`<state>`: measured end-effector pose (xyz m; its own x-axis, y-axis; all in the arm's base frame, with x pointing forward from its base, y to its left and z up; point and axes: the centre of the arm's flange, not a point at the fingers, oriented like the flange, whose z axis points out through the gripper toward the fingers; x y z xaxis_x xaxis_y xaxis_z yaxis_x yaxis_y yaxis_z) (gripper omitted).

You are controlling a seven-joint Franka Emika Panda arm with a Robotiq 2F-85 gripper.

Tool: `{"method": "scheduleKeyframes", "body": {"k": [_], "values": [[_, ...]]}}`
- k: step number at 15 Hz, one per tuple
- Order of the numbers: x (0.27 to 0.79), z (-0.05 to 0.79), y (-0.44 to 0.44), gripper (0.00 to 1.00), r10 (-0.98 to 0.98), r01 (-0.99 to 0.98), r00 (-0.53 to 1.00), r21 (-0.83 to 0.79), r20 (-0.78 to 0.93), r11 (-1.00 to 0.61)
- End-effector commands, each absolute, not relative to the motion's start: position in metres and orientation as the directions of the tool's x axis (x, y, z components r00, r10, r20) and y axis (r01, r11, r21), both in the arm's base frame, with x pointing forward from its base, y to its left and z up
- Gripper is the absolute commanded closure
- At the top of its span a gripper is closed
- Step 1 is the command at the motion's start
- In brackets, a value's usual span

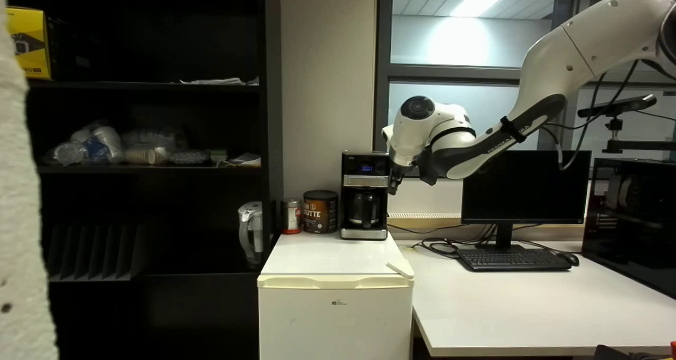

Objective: Press the on button on the coffee making machine

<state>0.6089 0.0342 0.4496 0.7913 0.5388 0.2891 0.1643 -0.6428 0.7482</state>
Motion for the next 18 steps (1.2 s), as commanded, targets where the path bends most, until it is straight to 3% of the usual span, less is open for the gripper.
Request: {"method": "scheduleKeyframes", "body": {"k": [1,10,11,12,18], "values": [[0.649,0.442,0.042,0.00,0.579,0.145,0.752,0.778,0.315,-0.612],[0.721,0.421,0.036,0.00,0.635,0.084,0.696,0.839,0.336,-0.537],[0.727,0.420,0.035,0.24,0.639,0.080,0.691,0.842,0.339,-0.534],[0.732,0.420,0.035,0.26,0.641,0.077,0.689,0.844,0.340,-0.530],[0.759,0.413,0.035,0.72,0.644,0.056,0.679,0.850,0.353,-0.525]]}}
